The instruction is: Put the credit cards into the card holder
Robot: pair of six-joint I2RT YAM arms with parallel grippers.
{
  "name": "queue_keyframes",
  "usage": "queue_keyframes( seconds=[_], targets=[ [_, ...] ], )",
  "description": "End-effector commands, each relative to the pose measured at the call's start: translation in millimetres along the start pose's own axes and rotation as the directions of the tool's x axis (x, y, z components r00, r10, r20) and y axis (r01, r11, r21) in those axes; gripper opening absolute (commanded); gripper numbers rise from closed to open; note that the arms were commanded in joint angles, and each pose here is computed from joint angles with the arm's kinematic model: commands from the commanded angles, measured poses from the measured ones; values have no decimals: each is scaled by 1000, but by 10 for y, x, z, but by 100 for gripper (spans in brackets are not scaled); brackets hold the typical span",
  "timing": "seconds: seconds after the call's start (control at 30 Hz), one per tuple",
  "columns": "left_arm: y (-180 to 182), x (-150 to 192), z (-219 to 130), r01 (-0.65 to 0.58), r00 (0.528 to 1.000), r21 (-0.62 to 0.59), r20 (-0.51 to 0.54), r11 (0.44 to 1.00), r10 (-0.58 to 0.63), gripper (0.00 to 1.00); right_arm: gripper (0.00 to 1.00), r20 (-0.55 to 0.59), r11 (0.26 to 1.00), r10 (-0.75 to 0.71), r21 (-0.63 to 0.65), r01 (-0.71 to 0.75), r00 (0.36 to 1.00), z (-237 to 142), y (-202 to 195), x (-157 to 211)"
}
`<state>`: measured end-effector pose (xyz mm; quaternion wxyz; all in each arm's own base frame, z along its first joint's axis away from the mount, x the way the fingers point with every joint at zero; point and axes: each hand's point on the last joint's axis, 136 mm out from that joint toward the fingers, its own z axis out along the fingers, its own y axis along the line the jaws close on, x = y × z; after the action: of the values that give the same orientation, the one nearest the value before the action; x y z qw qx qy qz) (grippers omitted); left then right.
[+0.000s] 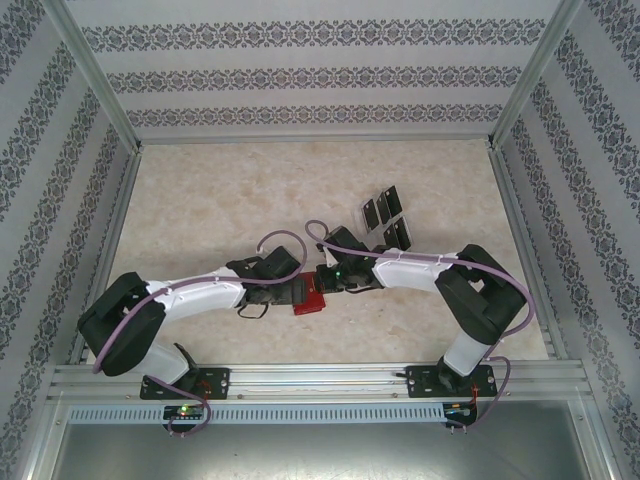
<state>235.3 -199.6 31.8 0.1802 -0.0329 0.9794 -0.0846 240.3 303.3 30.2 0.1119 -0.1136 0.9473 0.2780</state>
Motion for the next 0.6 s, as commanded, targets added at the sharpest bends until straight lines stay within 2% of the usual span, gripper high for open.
queue_keyframes(
  seconds=[0.0, 0.23, 0.4, 0.57],
  targets=[
    [144, -73, -58, -19, 1000, -77, 13, 997, 20, 100, 0, -36, 1000, 16, 25, -15, 999, 58, -85, 152],
    [79, -144, 24, -75, 996, -35, 42, 997, 76, 100, 0, -35, 1000, 10, 24, -9, 999, 32, -76, 154],
    [101, -81, 143, -92, 996, -47, 17, 995, 93, 100, 0, -25, 1000, 2, 21, -2, 1000, -23, -35, 114],
    [210, 12, 206, -88, 996, -81, -10, 993, 88, 100, 22, 8, 999, -10, 35, 10, 1000, -201, 13, 27]
  ],
)
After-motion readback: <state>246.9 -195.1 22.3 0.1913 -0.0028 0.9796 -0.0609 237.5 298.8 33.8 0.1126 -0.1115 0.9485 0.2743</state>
